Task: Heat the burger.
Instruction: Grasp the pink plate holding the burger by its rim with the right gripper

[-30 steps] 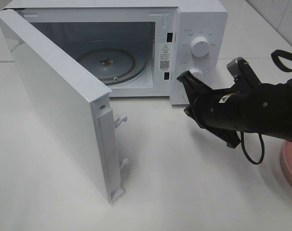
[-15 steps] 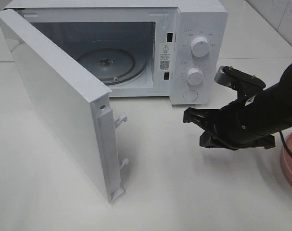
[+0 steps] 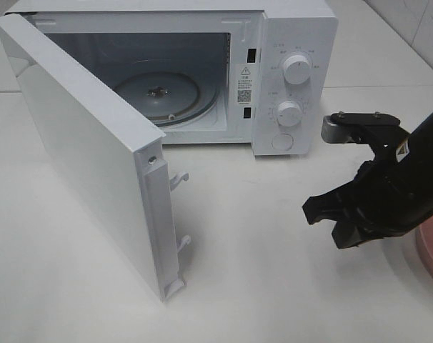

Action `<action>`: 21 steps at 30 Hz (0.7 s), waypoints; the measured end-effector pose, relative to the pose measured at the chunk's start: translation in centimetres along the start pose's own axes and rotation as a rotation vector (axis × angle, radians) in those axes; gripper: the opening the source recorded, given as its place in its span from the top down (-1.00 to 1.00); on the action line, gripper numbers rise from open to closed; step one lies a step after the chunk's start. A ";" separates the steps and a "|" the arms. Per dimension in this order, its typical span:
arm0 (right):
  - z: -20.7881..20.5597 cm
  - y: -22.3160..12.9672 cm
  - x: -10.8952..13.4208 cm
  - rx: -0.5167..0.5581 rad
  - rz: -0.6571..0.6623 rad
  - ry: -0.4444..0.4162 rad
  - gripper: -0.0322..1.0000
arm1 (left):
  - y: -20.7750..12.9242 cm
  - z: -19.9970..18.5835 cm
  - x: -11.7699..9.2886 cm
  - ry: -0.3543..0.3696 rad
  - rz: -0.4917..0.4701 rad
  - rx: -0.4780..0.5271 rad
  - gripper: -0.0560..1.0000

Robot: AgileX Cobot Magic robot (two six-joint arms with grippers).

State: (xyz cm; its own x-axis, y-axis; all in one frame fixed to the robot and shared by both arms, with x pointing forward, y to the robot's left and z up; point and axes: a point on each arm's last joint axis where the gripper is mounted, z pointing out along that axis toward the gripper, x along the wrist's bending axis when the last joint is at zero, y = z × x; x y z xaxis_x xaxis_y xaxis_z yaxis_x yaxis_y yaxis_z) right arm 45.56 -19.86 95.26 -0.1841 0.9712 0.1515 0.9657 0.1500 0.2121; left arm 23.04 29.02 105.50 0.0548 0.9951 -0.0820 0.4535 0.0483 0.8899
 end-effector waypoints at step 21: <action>-2.0 0.0 -6.0 0.069 0.029 -0.197 -0.64 | 0.0 0.0 0.0 0.000 0.000 0.000 -0.98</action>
State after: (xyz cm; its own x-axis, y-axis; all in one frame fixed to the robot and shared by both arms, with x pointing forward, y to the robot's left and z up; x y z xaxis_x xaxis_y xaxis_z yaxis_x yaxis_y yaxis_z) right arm 46.28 -26.11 96.28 -0.1227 0.9918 -0.0369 0.9816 0.1267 0.1428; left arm 23.04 29.02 105.50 0.0548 0.9951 -0.0820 0.4535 0.0483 0.8899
